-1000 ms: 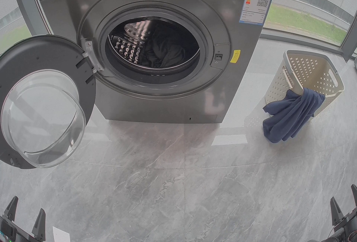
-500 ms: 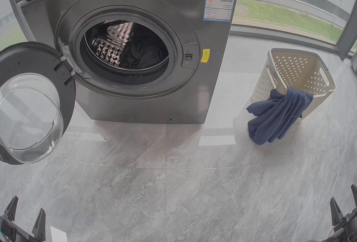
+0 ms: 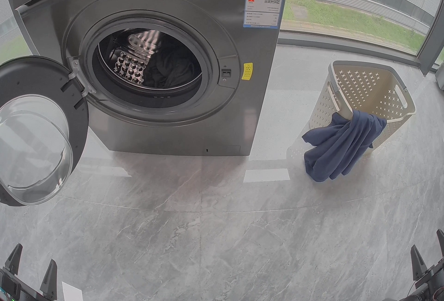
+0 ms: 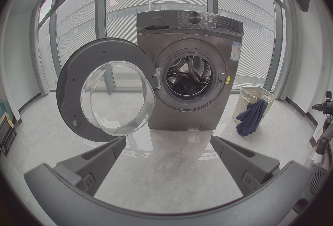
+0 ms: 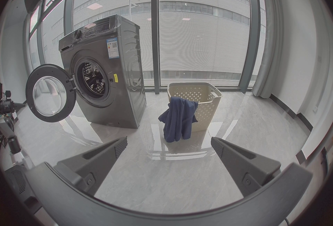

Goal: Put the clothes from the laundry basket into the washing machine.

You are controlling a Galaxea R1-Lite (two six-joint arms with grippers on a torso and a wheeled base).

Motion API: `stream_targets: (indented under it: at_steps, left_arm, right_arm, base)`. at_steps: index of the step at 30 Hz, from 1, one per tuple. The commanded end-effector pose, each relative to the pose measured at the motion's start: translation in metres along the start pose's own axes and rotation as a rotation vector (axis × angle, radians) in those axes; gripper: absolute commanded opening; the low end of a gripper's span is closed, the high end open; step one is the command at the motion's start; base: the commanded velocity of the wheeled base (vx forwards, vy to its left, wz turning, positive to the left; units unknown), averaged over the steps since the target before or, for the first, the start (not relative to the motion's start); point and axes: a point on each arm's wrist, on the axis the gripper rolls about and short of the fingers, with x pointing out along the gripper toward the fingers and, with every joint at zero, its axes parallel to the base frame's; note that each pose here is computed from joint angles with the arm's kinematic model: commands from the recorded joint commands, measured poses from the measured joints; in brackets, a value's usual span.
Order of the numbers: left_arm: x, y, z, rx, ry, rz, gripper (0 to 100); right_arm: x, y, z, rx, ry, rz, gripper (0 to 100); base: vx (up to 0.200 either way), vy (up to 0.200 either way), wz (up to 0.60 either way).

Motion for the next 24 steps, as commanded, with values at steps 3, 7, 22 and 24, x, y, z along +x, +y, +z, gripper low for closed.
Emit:
stream_targets:
  at_steps: [3, 7, 22, 24]
  left_arm:
    - [0.0003, 0.0, -0.005, -0.003, 0.003, -0.001, 100]
    - [0.0003, 0.0, -0.005, -0.009, 0.003, -0.003, 100]
    - [0.0003, 0.0, -0.0052, 0.0, 0.004, -0.001, 100]
    - [0.0003, 0.0, -0.005, -0.008, 0.003, -0.003, 100]
  right_arm:
    - [0.0001, 0.0, -0.0048, 0.0, 0.001, 0.0, 100]
    - [0.0002, 0.0, -0.0048, 0.0, 0.003, 0.0, 100]
    - [0.0002, 0.0, -0.0048, 0.0, 0.003, 0.0, 100]
    - [0.0002, 0.0, -0.0048, 0.0, 0.003, 0.0, 100]
  base:
    - [0.0, -0.2, 0.0]
    - [0.0, -0.2, 0.0]
    - [0.0, -0.04, 0.0]
    - [0.0, -0.2, 0.0]
